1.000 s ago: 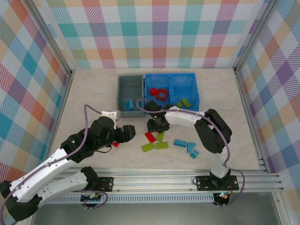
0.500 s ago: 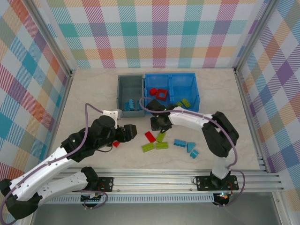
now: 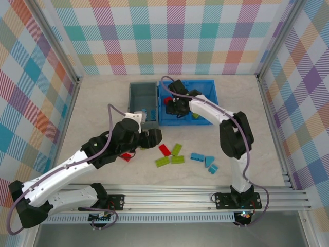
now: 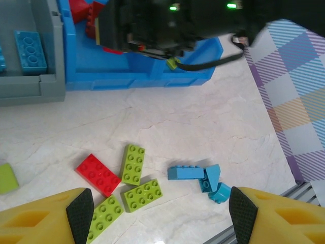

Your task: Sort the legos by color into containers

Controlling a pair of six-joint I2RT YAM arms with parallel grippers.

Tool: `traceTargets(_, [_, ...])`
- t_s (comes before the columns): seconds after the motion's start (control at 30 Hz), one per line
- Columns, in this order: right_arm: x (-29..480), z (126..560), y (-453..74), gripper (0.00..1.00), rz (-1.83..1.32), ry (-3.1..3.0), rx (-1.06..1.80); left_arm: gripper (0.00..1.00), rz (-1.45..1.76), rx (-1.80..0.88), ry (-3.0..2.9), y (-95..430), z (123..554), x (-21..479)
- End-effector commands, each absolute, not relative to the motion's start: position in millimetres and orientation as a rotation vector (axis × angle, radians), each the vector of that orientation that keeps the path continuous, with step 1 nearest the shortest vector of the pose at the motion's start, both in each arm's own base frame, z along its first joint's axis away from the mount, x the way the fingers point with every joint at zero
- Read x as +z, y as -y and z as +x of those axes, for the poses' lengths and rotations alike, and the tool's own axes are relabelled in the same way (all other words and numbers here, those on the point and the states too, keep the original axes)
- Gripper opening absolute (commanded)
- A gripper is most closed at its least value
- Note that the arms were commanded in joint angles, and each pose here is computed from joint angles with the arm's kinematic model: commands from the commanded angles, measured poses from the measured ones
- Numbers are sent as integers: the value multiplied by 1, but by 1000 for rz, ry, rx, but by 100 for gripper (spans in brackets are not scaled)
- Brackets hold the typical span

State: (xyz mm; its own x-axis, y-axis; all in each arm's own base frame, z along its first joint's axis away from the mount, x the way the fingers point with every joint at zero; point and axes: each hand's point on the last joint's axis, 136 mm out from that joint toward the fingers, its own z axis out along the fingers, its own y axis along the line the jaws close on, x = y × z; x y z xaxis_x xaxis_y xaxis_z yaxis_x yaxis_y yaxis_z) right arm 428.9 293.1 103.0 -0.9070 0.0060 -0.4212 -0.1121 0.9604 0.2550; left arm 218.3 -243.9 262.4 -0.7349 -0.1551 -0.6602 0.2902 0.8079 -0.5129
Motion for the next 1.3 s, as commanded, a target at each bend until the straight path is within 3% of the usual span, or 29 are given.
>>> traceTargets(0.0, [100,429,-304,45,-150,-2733,430,72,140,-817,-2193,259,223,284])
traceTargets(0.17, [108,427,-301,62,-147,-2739,429,71,179,-774,-2232,267,221,267])
traceTargets(0.43, [192,398,-279,61,-171,-2568,462,68,137,-522,-2445,246,203,205])
traceTargets(0.57, [212,343,-275,60,-264,-2503,590,68,29,-216,-2539,202,202,169])
traceTargets(0.77, [215,224,-310,64,-624,-2348,914,69,-124,-124,-2695,190,217,116])
traceTargets(0.9, [215,183,-306,64,-658,-2323,970,67,-206,-58,-2747,183,233,86])
traceTargets(1.27, [211,183,-261,65,-482,-2345,795,68,-254,-131,-2763,188,231,72])
